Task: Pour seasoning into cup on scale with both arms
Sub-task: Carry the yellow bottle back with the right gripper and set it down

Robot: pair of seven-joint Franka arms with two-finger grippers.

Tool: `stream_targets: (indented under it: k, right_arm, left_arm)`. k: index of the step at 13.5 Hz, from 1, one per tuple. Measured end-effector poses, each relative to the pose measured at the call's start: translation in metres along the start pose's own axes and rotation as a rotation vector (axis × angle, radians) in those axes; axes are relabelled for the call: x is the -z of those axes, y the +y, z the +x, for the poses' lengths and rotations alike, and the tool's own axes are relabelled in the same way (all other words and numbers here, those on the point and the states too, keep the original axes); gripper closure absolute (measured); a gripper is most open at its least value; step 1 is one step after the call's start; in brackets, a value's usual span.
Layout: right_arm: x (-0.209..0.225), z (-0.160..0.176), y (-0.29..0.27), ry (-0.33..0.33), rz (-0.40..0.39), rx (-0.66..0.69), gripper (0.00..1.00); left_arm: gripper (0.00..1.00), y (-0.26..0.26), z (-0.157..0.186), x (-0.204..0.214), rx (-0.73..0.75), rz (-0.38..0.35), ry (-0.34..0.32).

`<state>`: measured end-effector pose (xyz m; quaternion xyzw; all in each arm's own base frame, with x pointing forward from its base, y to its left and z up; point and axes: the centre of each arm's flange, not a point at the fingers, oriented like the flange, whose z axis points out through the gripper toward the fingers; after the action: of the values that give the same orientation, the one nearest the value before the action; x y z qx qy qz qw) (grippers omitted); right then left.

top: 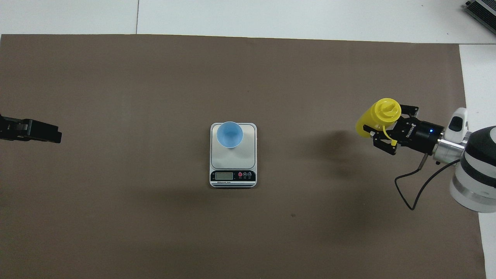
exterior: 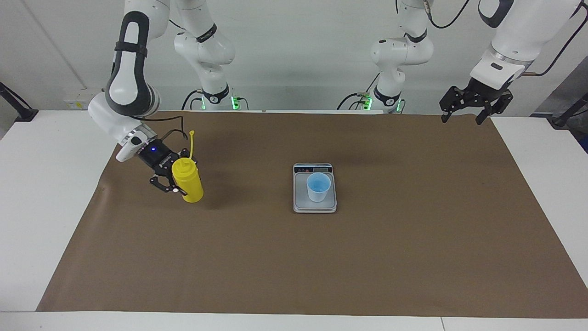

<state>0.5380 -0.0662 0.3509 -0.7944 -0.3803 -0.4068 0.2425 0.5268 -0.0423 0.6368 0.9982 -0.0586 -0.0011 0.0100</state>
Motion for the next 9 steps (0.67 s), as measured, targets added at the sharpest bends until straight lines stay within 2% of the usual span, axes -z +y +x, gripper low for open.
stream_targets:
  k: [5,9]
  right_arm:
    - [-0.004,-0.049,0.009,0.046,-0.015,0.002,0.4]
    - [-0.015,-0.108,0.017,0.109,0.013,0.019,0.4]
  left_arm:
    - [0.0,0.0,0.0,0.0,0.0,0.0,0.0]
    - [0.0,0.0,0.0,0.0,0.0,0.0,0.0]
